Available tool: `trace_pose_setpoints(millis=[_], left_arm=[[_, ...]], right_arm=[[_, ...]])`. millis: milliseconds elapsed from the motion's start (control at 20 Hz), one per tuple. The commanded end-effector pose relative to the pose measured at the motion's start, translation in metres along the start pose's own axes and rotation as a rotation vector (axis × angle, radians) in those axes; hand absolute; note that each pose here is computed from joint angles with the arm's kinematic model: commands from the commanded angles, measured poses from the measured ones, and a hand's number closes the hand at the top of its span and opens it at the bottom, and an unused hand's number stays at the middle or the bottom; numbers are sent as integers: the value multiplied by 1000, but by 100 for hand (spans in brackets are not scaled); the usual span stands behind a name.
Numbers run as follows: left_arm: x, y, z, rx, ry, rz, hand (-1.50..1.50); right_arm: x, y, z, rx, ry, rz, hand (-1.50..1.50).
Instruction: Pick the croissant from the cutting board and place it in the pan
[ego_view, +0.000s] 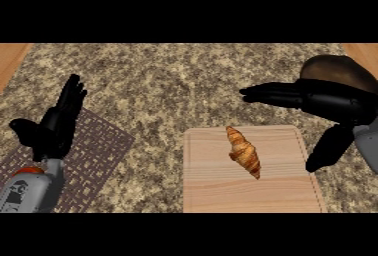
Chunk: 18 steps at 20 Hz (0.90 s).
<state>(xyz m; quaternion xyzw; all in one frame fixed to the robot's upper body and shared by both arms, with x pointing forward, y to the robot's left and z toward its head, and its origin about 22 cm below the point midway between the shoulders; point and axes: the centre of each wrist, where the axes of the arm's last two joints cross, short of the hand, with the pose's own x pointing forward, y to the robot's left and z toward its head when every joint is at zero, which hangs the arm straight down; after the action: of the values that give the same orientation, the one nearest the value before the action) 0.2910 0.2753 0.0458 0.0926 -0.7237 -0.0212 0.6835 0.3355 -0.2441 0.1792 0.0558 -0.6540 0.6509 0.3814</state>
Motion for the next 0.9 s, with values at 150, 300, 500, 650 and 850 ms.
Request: trace_pose_setpoints(millis=[150, 300, 500, 650, 850], left_arm=[[13, -3, -11, -13, 7, 7, 0], [1, -13, 1, 7, 5, 9, 0], [6, -2, -8, -12, 4, 3, 0], [-1, -3, 2, 3, 16, 4, 0], [6, -5, -4, -2, 17, 3, 0]], right_arm=[[-17, 17, -21, 13, 88, 24, -150], [-20, 29, -19, 58, 113, 48, -150], [-25, 30, -30, 110, 105, 33, -150], [-26, 36, -42, 140, 93, 34, -150], [-43, 50, -33, 168, 88, 65, -150]])
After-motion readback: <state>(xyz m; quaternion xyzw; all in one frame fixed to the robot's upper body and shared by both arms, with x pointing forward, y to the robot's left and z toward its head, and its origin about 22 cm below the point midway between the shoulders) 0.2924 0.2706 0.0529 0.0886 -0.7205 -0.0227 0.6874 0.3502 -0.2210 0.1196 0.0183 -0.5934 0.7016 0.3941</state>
